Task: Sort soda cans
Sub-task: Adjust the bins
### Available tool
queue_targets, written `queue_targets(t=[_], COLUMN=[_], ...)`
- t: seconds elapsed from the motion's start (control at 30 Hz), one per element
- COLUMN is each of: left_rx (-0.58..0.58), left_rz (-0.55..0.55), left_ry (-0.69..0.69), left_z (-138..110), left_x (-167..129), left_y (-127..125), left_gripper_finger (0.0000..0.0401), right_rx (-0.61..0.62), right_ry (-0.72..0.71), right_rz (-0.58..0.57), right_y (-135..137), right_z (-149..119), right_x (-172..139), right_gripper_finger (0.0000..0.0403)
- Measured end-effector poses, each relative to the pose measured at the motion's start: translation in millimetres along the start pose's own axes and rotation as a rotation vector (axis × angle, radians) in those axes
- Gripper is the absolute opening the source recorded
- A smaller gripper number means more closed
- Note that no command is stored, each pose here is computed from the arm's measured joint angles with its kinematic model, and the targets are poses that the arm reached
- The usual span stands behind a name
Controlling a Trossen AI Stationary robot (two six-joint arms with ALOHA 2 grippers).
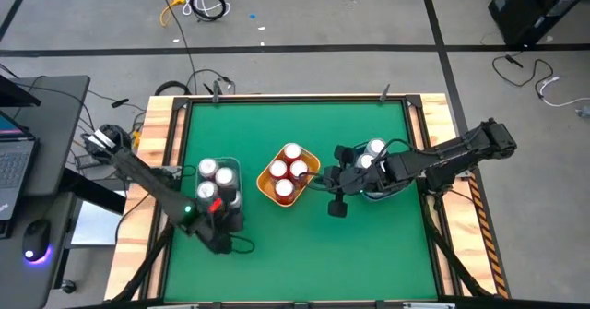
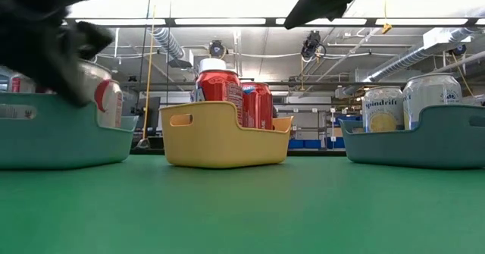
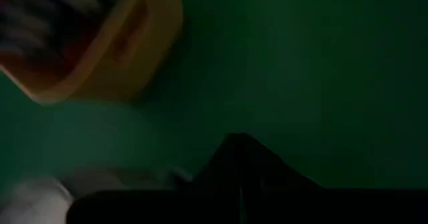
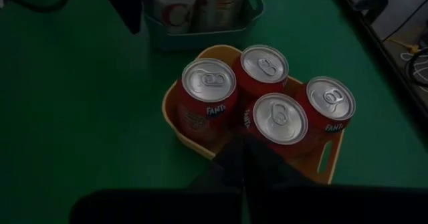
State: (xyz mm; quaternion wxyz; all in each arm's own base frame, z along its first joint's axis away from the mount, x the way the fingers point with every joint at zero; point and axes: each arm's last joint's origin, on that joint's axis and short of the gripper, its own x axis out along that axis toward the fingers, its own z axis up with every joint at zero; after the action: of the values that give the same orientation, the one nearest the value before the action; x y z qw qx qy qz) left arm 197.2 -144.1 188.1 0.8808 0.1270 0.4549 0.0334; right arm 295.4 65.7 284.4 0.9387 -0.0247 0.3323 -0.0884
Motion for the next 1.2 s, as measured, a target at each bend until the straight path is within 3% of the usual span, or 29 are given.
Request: queue_targets(t=[0.13,0.23,0.37,0.53,0.8,0.93,1.1,1.2], left_rx=[-0.012,-0.087,-0.353,-0.724,-0.975,-1.097,-1.145,-1.149], left_rz=[-0.056,-0.130,-0.173,-0.097,0.281,0.255,0.281,0.281], left_ry=[-0.104,-0.164,-0.198,-0.078,0.150,0.265,0.475,0.469], left_z=[20.9,27.9,20.8,-14.8,-58.6,-67.6,-87.0,-85.9], left_x=[-17.4,-46.1,-91.0,-118.5,-126.1,-118.7,-99.7,-98.4], left_y=[18.2,34.6,63.9,94.9,118.2,116.5,110.1,109.4], left_gripper_finger=[0.0000,0.0000,0.0000,0.0000,0.0000,0.0000,0.0000,0.0000], right_rx=[-0.002,-0.010,-0.013,-0.013,-0.011,-0.011,-0.011,-0.011], right_ry=[0.002,0.020,0.031,0.030,0.025,0.025,0.025,0.026], right_rz=[0.000,-0.004,-0.006,-0.005,-0.005,-0.005,-0.004,-0.005], right_y=[0.0,-0.4,-0.6,-0.6,-0.5,-0.5,-0.4,-0.5], right_z=[-0.2,-2.0,-3.2,-3.0,-2.6,-2.6,-2.6,-2.7], right_x=[0.0,0.0,-0.1,0.0,0.0,0.0,0.1,0.1], right_gripper_finger=[0.0000,0.0000,0.0000,0.0000,0.0000,0.0000,0.0000,0.0000])
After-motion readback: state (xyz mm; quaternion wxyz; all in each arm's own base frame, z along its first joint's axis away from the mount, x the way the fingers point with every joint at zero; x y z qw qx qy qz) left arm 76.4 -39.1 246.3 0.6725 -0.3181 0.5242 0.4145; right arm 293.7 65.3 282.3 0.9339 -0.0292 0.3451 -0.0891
